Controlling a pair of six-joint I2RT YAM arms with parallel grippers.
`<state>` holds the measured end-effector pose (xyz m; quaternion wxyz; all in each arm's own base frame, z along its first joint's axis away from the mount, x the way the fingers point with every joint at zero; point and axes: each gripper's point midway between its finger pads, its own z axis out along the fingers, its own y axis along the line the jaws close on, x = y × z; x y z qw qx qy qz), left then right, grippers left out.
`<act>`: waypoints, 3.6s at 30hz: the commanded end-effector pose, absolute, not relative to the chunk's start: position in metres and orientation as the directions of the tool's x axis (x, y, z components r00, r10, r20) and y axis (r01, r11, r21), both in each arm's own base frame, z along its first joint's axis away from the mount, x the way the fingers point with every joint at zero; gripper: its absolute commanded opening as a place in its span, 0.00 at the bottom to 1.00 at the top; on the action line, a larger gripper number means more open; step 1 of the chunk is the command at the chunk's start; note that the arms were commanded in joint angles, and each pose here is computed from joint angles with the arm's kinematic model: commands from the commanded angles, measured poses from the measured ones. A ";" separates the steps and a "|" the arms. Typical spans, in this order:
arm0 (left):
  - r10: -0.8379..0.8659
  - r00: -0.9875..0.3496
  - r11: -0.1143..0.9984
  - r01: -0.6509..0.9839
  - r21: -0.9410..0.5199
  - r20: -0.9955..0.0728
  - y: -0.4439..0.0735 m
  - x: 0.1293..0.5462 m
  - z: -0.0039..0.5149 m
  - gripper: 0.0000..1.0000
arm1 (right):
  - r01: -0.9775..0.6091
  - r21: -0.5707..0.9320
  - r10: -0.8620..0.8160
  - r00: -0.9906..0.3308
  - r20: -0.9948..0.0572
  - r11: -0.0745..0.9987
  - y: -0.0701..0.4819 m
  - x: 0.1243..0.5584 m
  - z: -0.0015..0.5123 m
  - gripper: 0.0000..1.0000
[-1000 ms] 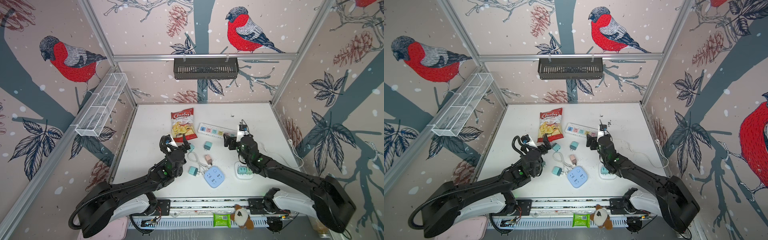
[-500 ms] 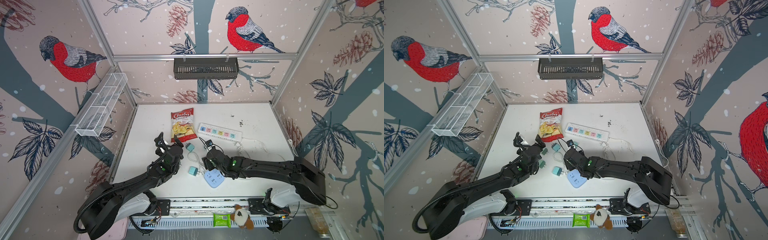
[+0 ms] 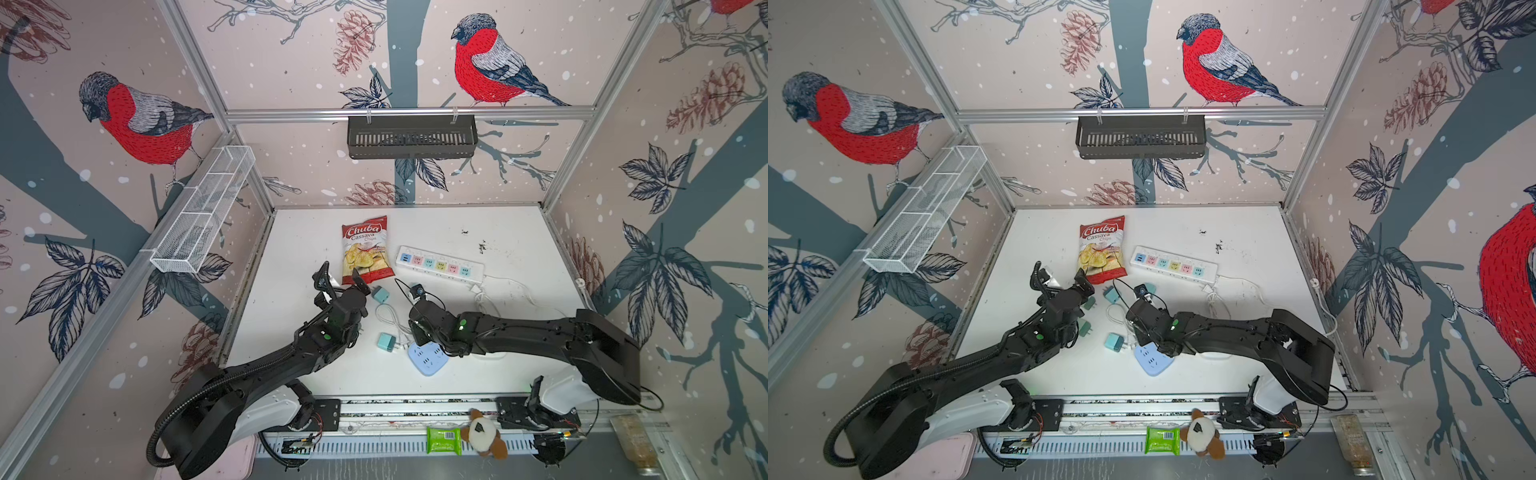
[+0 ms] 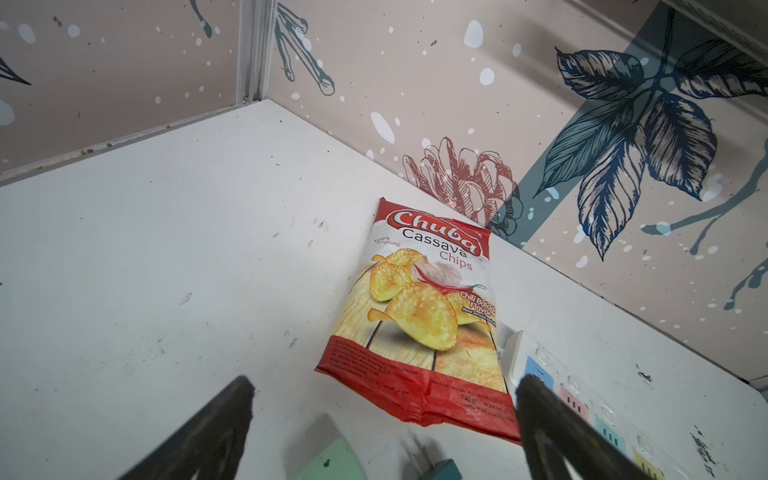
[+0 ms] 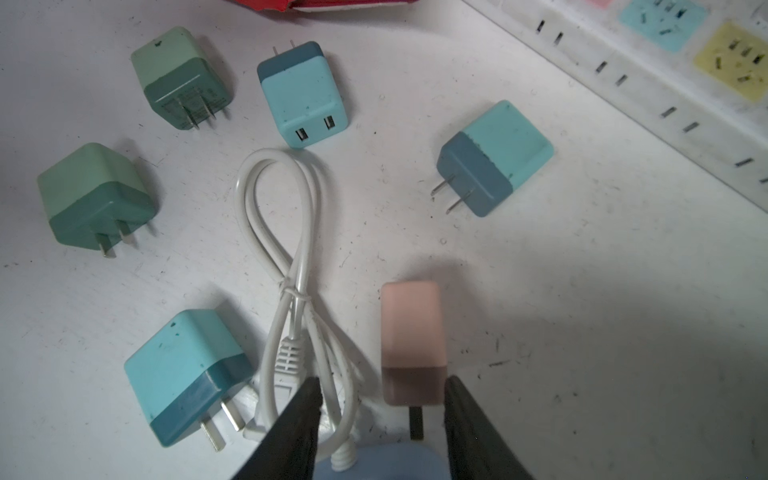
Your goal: Insert the plug
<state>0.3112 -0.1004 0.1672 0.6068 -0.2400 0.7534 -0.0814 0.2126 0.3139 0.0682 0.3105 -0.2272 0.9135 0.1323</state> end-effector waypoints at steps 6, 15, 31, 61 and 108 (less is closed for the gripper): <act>-0.444 -0.146 0.893 -0.156 -0.423 -0.884 -0.116 0.316 0.179 0.97 | -0.500 0.095 -0.348 -0.716 -0.605 0.861 0.307 0.221 0.059 0.48; -0.420 -0.159 0.907 -0.099 -0.409 -0.893 -0.126 0.317 0.183 0.97 | -0.519 0.110 -0.368 -0.725 -0.583 0.848 0.311 0.226 0.047 0.39; -0.366 -0.179 0.923 0.053 -0.381 -0.913 -0.150 0.318 0.192 0.97 | -0.567 0.139 -0.351 -0.664 -0.661 0.812 0.313 0.227 0.072 0.08; -0.141 0.028 0.166 0.986 0.004 -0.990 -0.318 0.152 0.271 0.77 | -0.881 0.011 -0.023 -0.025 -0.999 0.474 0.254 0.146 0.211 0.03; -0.015 -0.068 -0.216 0.974 -0.063 -0.998 -0.357 0.110 0.263 0.36 | -0.938 -0.005 0.148 0.060 -0.987 0.348 0.242 0.125 0.262 0.08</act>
